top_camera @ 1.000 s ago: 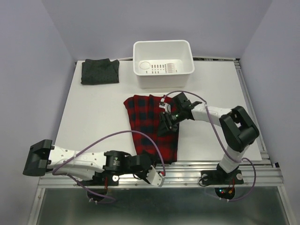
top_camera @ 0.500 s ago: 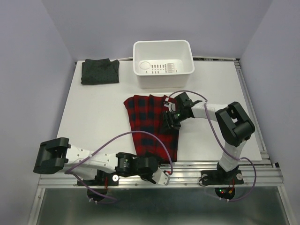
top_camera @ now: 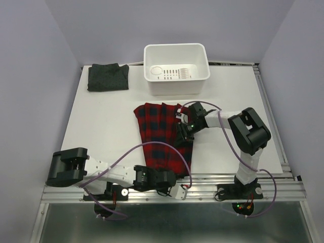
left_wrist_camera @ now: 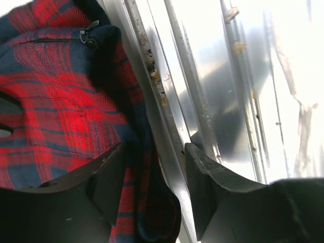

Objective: Fold and stack the skirts
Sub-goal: Fold the skirt

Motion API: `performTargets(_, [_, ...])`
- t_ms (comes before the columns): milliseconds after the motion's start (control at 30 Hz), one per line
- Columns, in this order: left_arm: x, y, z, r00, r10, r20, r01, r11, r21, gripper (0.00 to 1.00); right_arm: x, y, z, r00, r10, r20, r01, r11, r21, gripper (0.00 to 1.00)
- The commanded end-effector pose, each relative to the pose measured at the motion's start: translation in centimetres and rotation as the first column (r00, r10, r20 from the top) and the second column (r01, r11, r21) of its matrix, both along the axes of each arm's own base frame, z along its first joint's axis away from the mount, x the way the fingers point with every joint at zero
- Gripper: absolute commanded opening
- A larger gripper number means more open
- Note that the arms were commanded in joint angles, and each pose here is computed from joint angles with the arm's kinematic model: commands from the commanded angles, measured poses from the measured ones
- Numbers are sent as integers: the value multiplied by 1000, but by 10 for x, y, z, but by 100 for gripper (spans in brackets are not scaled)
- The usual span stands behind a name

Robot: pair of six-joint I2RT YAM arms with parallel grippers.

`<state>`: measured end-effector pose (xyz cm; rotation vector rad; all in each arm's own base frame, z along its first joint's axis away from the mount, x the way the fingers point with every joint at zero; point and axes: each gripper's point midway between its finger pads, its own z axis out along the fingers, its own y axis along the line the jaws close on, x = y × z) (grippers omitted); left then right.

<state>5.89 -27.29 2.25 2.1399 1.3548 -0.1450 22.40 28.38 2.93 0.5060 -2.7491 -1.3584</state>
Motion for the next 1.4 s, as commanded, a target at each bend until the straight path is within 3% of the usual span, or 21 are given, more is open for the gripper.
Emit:
performTargets(0, [5, -15, 7, 998, 51, 23, -50, 998, -39, 58, -19, -15, -20, 999, 22, -38, -25, 996, -81, 39])
performTargets(100, [6, -14, 3, 997, 60, 55, -59, 998, -18, 54, -21, -17, -21, 999, 27, -44, -30, 996, -82, 38])
performTargets(333, [20, -12, 1, 977, 129, 168, -125, 992, -34, 33, -23, -17, -16, 999, 34, -27, -36, 997, -70, 38])
performTargets(433, [24, -17, 9, 971, 144, 190, -137, 989, -49, 20, -19, -17, -8, 999, 41, 2, -41, 997, -64, 38])
performTargets(467, [22, -21, 15, 974, 140, 179, -131, 989, -65, 12, -17, -16, -3, 999, 45, 18, -44, 997, -61, 38])
performTargets(567, [6, -29, 27, 988, 106, 114, -98, 992, -74, 1, -13, -14, 6, 997, 54, 46, -52, 997, -48, 38])
performTargets(767, [-14, -41, 58, 995, 95, 3, -95, 989, -112, 0, -3, -8, 34, 991, 62, 116, -61, 998, -13, 40])
performTargets(867, [-21, -43, 72, 997, 76, -31, -79, 990, -114, 0, 10, -7, 49, 976, 66, 208, -64, 998, -14, 45])
performTargets(967, [-33, -45, 87, 993, 45, -107, -57, 992, -116, 0, 34, -6, 68, 949, 47, 313, -40, 999, -29, 57])
performTargets(1067, [-34, -47, 101, 992, 26, -121, -43, 990, -138, 0, 60, -10, 77, 928, 18, 373, -5, 999, -35, 58])
performTargets(1133, [-27, -46, 97, 995, 39, -87, -51, 989, -136, 0, 68, -12, 75, 927, 18, 375, -4, 999, -38, 58])
performTargets(1233, [-12, -43, 78, 996, 84, -3, -83, 990, -109, 13, 73, -9, 69, 932, 35, 360, -18, 999, -50, 58])
performTargets(1367, [19, -32, 43, 983, 167, 72, -164, 985, -45, 11, 74, -11, 55, 938, 46, 343, -22, 997, -73, 58])
